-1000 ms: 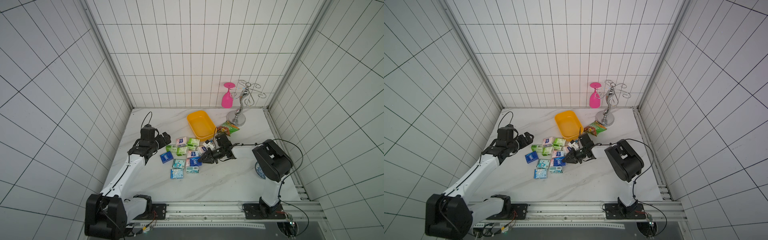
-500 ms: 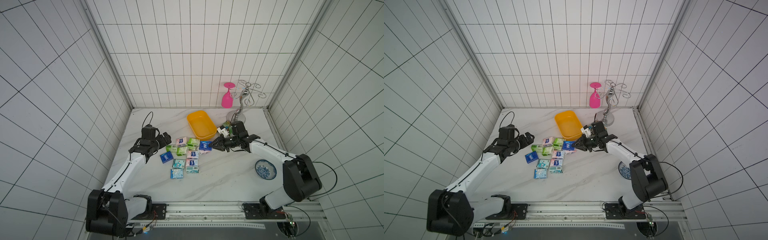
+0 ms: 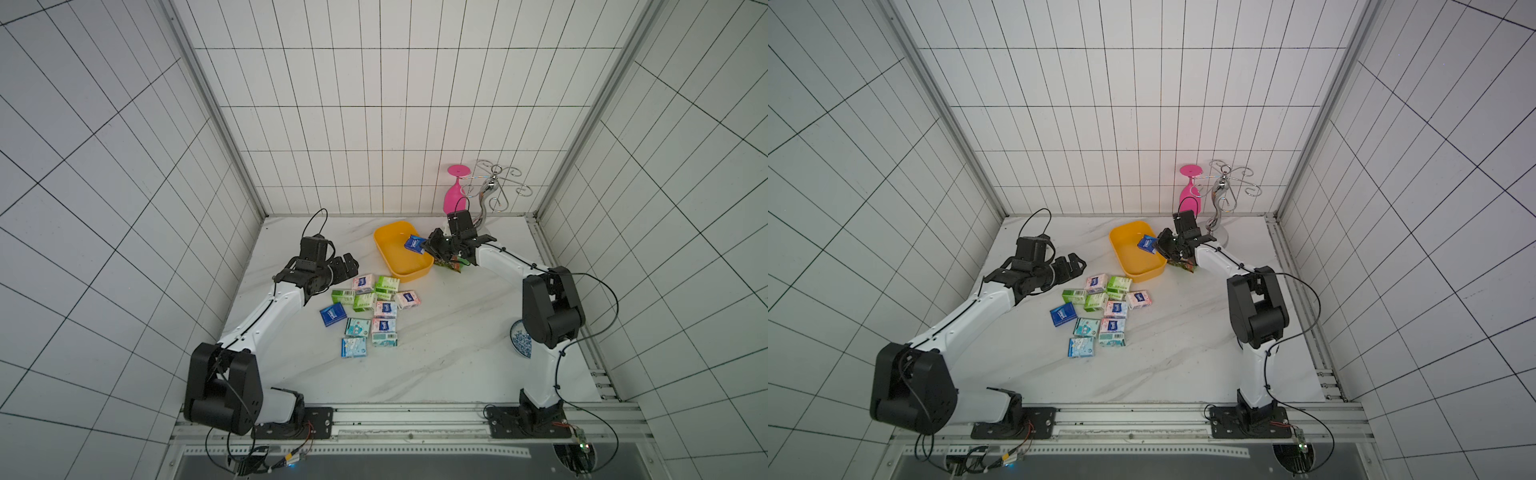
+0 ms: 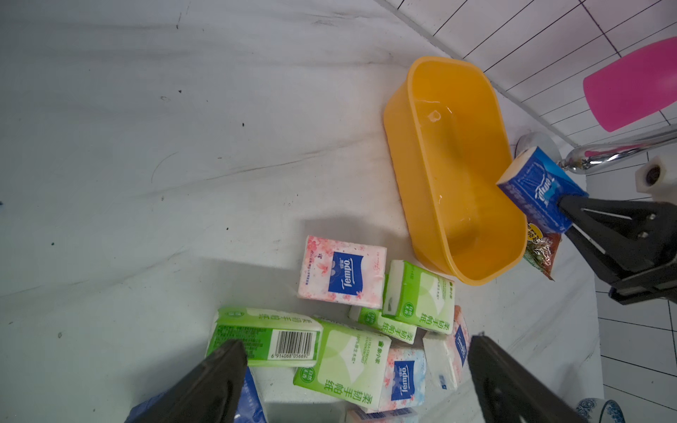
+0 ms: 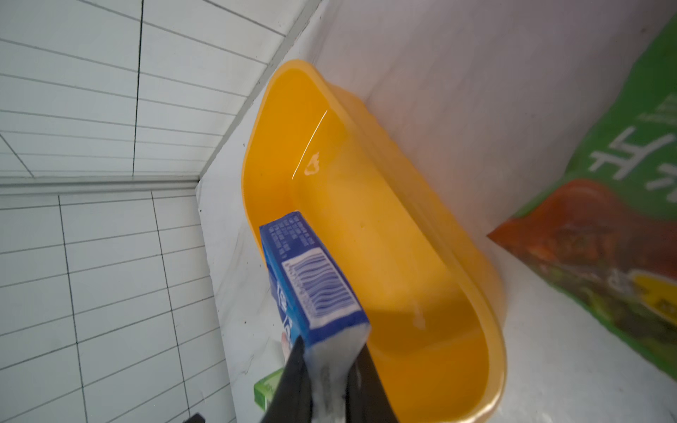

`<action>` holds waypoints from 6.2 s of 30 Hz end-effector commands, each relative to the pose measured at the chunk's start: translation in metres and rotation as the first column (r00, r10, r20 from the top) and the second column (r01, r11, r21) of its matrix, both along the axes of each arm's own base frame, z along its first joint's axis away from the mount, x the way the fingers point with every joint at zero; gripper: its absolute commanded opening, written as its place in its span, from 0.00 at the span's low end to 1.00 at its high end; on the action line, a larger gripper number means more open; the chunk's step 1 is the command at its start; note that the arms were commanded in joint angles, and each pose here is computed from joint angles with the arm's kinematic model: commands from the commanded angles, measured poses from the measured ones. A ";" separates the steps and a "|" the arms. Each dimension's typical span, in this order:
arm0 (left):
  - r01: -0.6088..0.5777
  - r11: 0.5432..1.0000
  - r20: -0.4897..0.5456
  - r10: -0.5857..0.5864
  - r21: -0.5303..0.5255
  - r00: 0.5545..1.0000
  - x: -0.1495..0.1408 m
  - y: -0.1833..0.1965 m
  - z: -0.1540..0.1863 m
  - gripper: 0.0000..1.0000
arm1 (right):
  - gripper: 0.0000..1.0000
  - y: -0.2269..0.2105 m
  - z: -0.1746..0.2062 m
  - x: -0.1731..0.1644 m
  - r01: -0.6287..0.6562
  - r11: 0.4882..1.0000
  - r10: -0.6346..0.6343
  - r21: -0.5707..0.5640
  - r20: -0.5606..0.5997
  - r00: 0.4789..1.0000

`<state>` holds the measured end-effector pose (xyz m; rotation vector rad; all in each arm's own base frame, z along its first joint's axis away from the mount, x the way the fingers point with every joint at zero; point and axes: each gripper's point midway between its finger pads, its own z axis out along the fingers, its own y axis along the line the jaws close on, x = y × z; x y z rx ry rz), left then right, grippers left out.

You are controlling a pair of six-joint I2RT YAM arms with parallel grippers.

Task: Put the pocket tissues into the storage box
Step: Place the pocket tissues in the storage box, then pick up the pocket tissues from the center of the board, then place the pocket tissues in the storage box.

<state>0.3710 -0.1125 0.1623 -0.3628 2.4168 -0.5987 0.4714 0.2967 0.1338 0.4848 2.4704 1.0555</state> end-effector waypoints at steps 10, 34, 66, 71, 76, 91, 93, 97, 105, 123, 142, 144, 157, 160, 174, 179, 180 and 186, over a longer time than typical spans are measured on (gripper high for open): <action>-0.007 0.998 -0.034 0.009 0.070 0.999 -0.016 0.014 -0.009 0.98 | 0.06 0.043 -0.020 0.053 0.204 0.979 -0.204 0.031 0.009 0.979; -0.022 0.998 -0.029 0.024 0.067 0.999 -0.025 0.024 -0.006 0.98 | 0.61 0.038 0.004 0.057 0.236 0.969 -0.241 0.068 0.063 0.969; 0.009 1.000 -0.068 -0.009 -0.001 0.998 -0.037 0.014 -0.007 0.98 | 0.99 -0.001 -0.033 -0.204 -0.718 0.596 0.738 -0.360 -0.107 0.667; -0.003 1.000 -0.056 0.004 0.006 0.998 -0.039 0.017 -0.001 0.98 | 0.99 0.015 -0.048 -0.197 -0.743 0.565 0.771 -0.360 -0.091 0.630; -0.006 1.000 -0.049 0.007 0.009 0.999 -0.040 0.018 0.002 0.98 | 0.99 0.022 -0.068 -0.186 -0.748 0.538 0.779 -0.388 -0.109 0.617; -0.013 0.999 -0.054 0.015 0.033 0.998 -0.043 0.022 0.000 0.98 | 0.99 0.055 -0.078 -0.160 -0.749 0.556 0.783 -0.361 -0.074 0.617; -0.013 0.999 -0.056 0.015 0.036 0.998 -0.043 0.023 -0.001 0.98 | 0.99 0.056 -0.082 -0.158 -0.745 0.562 0.775 -0.361 -0.085 0.626; -0.013 0.999 -0.055 0.016 0.042 0.998 -0.043 0.024 -0.001 0.98 | 0.99 0.054 -0.089 -0.155 -0.727 0.576 0.751 -0.373 -0.109 0.651; -0.016 0.999 -0.054 0.019 0.046 0.998 -0.044 0.025 -0.002 0.98 | 0.85 0.053 -0.094 -0.159 -0.718 0.600 0.730 -0.354 -0.125 0.672; -0.019 1.000 -0.040 0.020 0.021 0.999 -0.039 0.021 0.000 0.98 | 0.69 0.020 -0.037 -0.196 -0.682 0.648 0.692 -0.340 -0.112 0.713; -0.007 1.000 -0.026 0.006 -0.013 1.000 -0.040 0.016 0.007 0.98 | 0.72 0.020 0.023 -0.055 -0.264 0.875 0.287 -0.406 -0.006 0.958; -0.007 1.000 -0.023 0.006 -0.011 1.000 -0.041 0.017 0.007 0.98 | 0.73 0.024 0.021 -0.037 -0.236 0.877 0.259 -0.418 -0.001 0.966; -0.019 1.000 -0.027 0.019 -0.013 0.999 -0.041 0.020 0.005 0.98 | 0.73 0.068 -0.018 0.026 -0.042 0.976 0.034 -0.216 -0.042 0.999; -0.024 1.000 -0.025 0.023 -0.009 0.999 -0.042 0.022 0.005 0.98 | 0.74 0.076 -0.031 0.032 -0.013 0.985 0.000 -0.174 -0.078 0.997; -0.041 0.999 -0.026 0.041 0.000 0.999 -0.048 0.028 0.005 0.98 | 0.99 0.090 -0.019 0.061 0.036 0.999 -0.036 -0.007 -0.029 0.999; -0.039 0.999 -0.036 0.039 -0.007 0.999 -0.049 0.027 0.002 0.98 | 0.99 0.085 0.016 0.052 -0.042 0.999 0.041 0.009 0.054 0.998; -0.038 0.999 -0.034 0.038 -0.007 0.999 -0.049 0.027 0.003 0.98 | 0.97 0.082 0.019 0.048 -0.067 0.998 0.068 -0.008 0.068 0.995; -0.034 0.999 -0.034 0.034 -0.001 0.999 -0.048 0.027 0.002 0.98 | 0.37 0.042 0.027 0.007 -0.249 0.930 0.284 -0.272 0.097 0.954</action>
